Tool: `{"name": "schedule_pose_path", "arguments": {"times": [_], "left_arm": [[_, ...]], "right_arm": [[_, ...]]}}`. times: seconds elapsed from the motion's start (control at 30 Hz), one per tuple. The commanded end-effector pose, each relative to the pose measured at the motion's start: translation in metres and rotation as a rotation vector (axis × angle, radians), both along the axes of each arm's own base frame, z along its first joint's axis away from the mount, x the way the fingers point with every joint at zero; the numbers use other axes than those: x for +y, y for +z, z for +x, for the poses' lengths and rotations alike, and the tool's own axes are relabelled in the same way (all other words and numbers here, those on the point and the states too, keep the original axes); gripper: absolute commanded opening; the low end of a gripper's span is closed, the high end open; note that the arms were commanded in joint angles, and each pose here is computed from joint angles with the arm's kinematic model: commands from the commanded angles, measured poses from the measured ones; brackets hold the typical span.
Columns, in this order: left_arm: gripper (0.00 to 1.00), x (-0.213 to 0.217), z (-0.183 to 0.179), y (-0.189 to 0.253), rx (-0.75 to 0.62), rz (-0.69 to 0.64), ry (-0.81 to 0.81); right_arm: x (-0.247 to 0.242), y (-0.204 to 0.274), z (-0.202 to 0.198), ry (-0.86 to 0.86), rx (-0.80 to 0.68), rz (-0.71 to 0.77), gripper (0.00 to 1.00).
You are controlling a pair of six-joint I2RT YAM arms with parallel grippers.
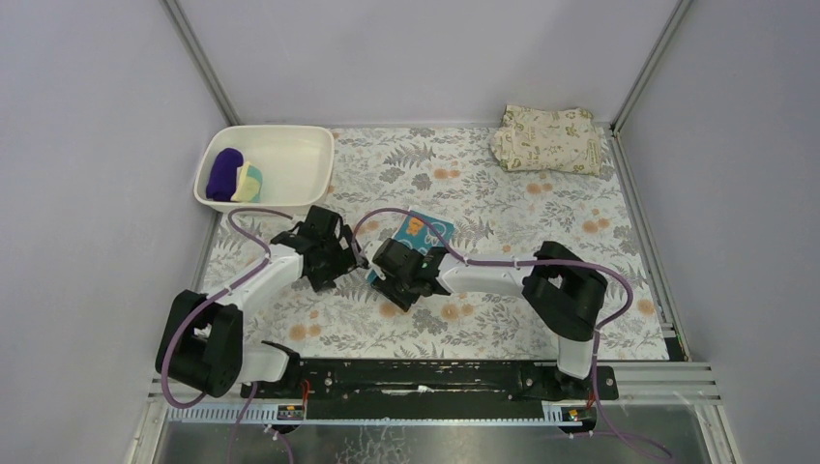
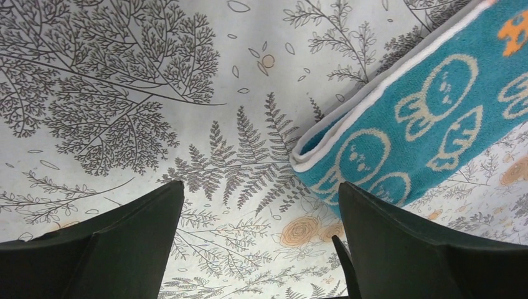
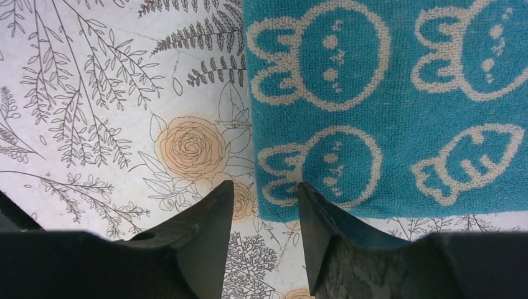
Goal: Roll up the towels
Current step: Roll the towel at the center of the board.
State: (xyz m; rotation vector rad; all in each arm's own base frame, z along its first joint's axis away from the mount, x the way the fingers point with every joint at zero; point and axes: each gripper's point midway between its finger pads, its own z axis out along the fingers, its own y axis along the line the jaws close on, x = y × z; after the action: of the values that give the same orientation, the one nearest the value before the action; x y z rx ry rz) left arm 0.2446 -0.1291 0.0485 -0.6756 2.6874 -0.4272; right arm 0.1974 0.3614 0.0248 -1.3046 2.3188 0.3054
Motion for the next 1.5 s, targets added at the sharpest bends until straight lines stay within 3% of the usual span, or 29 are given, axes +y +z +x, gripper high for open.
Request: {"name": "schedule_pose_path", "arguments": {"times": [0.0,0.3,0.5,0.73,1.0,1.23,1.47], "left_arm": [[0.93,0.005,-0.003,-0.004,0.011,0.01,0.032],[0.93,-0.005,-0.012,-0.014,0.047,-0.034,0.04],[0.93,-0.009,-0.015,-0.017,0.058,-0.07,0.071],[0.94,-0.01,-0.014,-0.01,0.048,-0.093,0.111],[0.93,-0.024,-0.019,-0.011,0.063,-0.154,0.136],[0.83,-0.023,-0.021,-0.022,0.077,-0.148,0.185],[0.63,-0.029,-0.014,-0.029,0.088,-0.137,0.184]], "right_arm": [[-0.002,-0.003,0.001,0.03,-0.025,-0.065,0.49],[-0.021,-0.037,-0.006,0.043,0.015,-0.198,0.45],[-0.03,-0.047,-0.006,0.039,0.011,-0.247,0.32],[-0.004,-0.037,-0.025,0.034,0.128,-0.042,0.13],[0.018,-0.027,-0.032,0.001,0.202,0.107,0.08],[0.017,-0.026,-0.026,-0.084,0.232,0.177,0.07],[0.019,-0.025,-0.029,-0.099,0.269,0.218,0.06]]}}
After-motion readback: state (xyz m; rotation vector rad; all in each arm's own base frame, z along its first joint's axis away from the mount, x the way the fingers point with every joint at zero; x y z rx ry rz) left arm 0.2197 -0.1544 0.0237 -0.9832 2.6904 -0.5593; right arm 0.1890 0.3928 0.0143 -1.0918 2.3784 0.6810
